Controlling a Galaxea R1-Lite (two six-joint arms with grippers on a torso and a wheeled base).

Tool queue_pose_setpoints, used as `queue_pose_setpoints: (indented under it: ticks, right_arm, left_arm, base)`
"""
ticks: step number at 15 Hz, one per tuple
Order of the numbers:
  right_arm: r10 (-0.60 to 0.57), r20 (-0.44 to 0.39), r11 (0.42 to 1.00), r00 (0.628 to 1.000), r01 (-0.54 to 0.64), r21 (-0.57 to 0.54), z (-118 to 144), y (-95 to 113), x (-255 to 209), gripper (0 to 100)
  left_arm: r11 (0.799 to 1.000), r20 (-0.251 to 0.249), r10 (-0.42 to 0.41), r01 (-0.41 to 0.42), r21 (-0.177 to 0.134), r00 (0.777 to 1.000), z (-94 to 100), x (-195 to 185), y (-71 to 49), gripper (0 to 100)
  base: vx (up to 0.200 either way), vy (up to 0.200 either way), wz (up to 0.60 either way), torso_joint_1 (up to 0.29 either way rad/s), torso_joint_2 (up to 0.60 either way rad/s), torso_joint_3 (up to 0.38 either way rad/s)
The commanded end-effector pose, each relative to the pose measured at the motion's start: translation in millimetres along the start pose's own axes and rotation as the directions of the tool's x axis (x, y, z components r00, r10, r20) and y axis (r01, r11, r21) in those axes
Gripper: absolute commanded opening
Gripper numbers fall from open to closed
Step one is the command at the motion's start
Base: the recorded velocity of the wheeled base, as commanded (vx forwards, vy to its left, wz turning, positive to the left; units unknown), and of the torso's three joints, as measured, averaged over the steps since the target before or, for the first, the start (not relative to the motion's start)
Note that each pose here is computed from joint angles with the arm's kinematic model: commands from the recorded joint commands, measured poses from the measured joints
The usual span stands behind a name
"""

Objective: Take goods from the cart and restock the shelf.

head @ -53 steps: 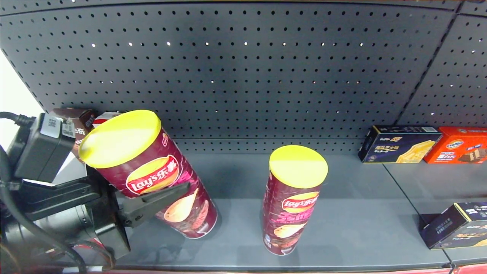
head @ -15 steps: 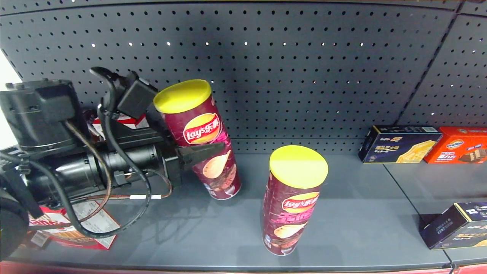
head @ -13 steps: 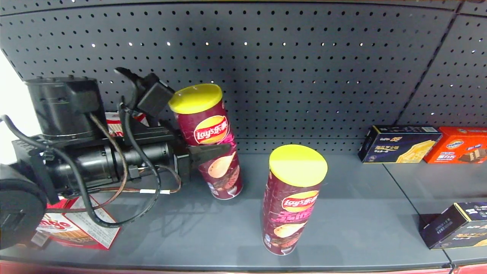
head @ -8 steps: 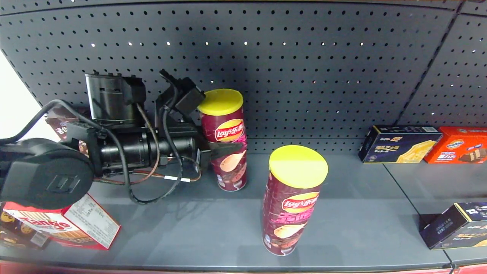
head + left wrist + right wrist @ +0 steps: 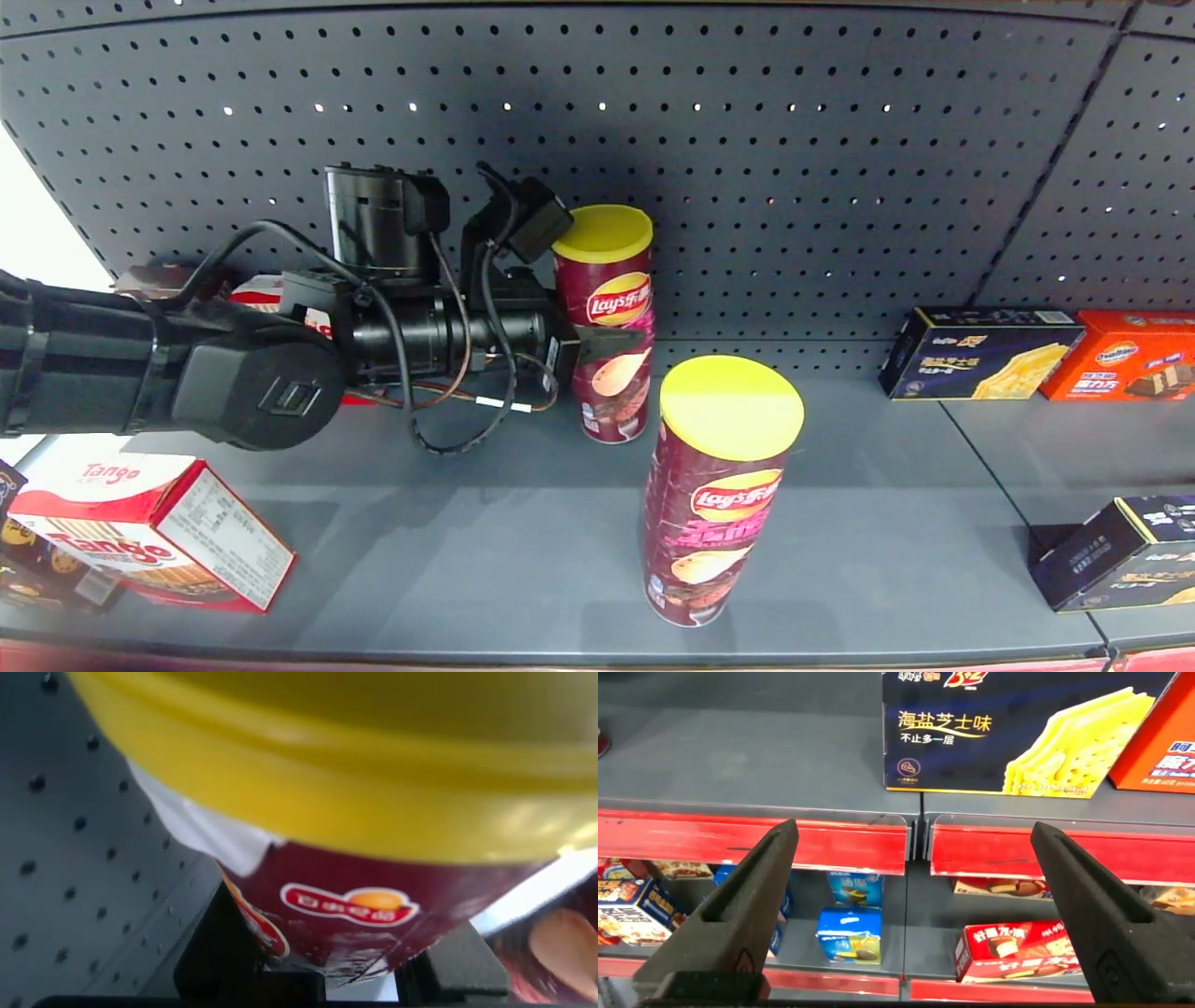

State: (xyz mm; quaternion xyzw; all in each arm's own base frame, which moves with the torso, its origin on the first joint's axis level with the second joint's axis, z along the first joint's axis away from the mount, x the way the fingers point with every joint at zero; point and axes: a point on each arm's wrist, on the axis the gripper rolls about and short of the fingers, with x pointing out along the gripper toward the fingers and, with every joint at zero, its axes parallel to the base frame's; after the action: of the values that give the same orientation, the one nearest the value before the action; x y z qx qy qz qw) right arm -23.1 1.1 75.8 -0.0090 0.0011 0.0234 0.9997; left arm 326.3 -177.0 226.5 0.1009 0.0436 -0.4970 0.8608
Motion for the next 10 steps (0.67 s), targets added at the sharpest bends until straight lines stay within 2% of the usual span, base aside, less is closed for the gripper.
queue_pose_setpoints:
  ticks: [1, 3, 10]
  right_arm:
    - [0.001, -0.001, 1.0, 1.0, -0.001, 0.0, 0, 0, 0, 100]
    - [0.001, -0.001, 1.0, 1.0, -0.001, 0.0, 0, 0, 0, 100]
    - [0.002, 0.0, 1.0, 1.0, -0.002, 0.0, 0, 0, 0, 100]
  left_arm:
    - [1.0, 0.0, -0.02, 0.02, -0.003, 1.0, -3.5, 11, 3.4, 0]
    - [0.998, 0.011, -0.06, 0.06, -0.001, 0.998, -4.7, 12, 6.4, 0]
    - [0.997, 0.012, -0.067, 0.067, 0.03, 0.998, -9.2, 29, 13.5, 0]
  base:
    - [0.0, 0.0, 0.0, 0.0, 0.0, 0.0]
    - [0.0, 0.0, 0.0, 0.0, 0.0, 0.0]
    - [0.0, 0.0, 0.0, 0.0, 0.0, 0.0]
